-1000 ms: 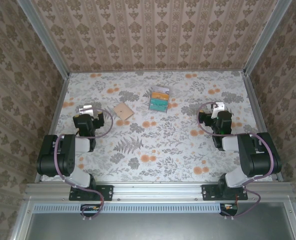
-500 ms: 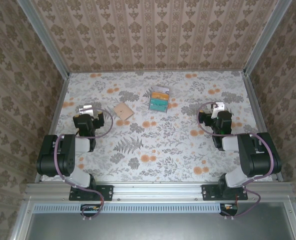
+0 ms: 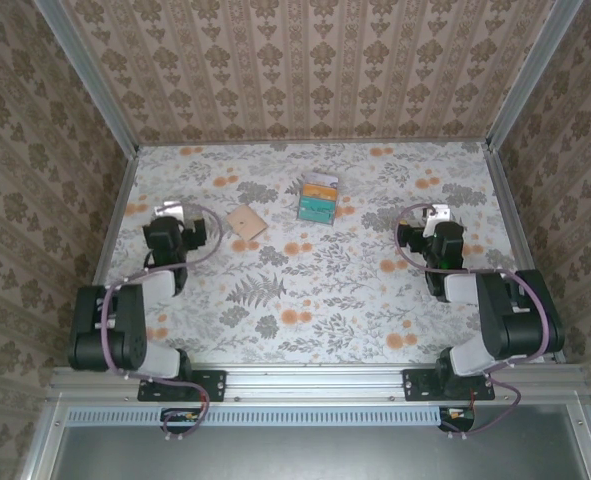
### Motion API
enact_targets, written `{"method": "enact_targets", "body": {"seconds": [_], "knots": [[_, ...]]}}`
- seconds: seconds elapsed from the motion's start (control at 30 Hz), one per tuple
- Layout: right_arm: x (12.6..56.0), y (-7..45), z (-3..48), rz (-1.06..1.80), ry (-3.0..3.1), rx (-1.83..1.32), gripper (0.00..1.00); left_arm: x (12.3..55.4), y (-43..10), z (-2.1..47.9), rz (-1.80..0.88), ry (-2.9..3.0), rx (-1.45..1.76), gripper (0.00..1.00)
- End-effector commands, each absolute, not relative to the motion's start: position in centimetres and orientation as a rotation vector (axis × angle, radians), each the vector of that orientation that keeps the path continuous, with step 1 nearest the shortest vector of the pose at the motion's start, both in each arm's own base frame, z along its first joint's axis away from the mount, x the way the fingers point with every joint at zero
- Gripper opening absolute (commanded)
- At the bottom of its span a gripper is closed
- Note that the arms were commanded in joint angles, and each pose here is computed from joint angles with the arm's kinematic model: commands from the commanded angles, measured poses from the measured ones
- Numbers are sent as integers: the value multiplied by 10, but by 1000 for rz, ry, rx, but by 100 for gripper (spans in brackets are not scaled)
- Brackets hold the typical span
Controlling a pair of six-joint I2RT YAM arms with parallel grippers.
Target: Take the credit cards out of the card holder
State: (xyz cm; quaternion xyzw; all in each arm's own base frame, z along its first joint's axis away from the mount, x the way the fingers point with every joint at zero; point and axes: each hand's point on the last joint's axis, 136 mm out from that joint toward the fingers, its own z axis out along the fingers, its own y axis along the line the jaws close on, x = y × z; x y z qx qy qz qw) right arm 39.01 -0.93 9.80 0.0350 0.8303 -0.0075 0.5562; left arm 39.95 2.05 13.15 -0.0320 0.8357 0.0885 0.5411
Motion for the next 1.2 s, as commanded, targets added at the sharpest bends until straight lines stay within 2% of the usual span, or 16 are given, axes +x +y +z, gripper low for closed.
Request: {"method": "enact_targets", "body": {"seconds": [0.0, 0.1, 0.27, 0.67, 0.83, 1.17], "knots": [[392, -21, 141, -56, 1927, 153, 100, 390, 34, 181, 221, 2033, -246, 100], [385, -33, 168, -30, 1883, 321, 100, 372, 46, 211, 111, 2097, -502, 100], [371, -35, 201, 88, 1891, 534, 100, 366, 39, 223, -2, 2114, -560, 100], [354, 6, 237, 326, 1896, 490, 100, 394, -34, 157, -53, 2428, -536, 98], [340, 20, 241, 293, 1947, 432, 100, 412, -78, 131, -22, 2554, -424, 90], [314, 23, 246, 266, 1959, 414, 100, 435, -133, 89, 33, 2702, -320, 60]]}}
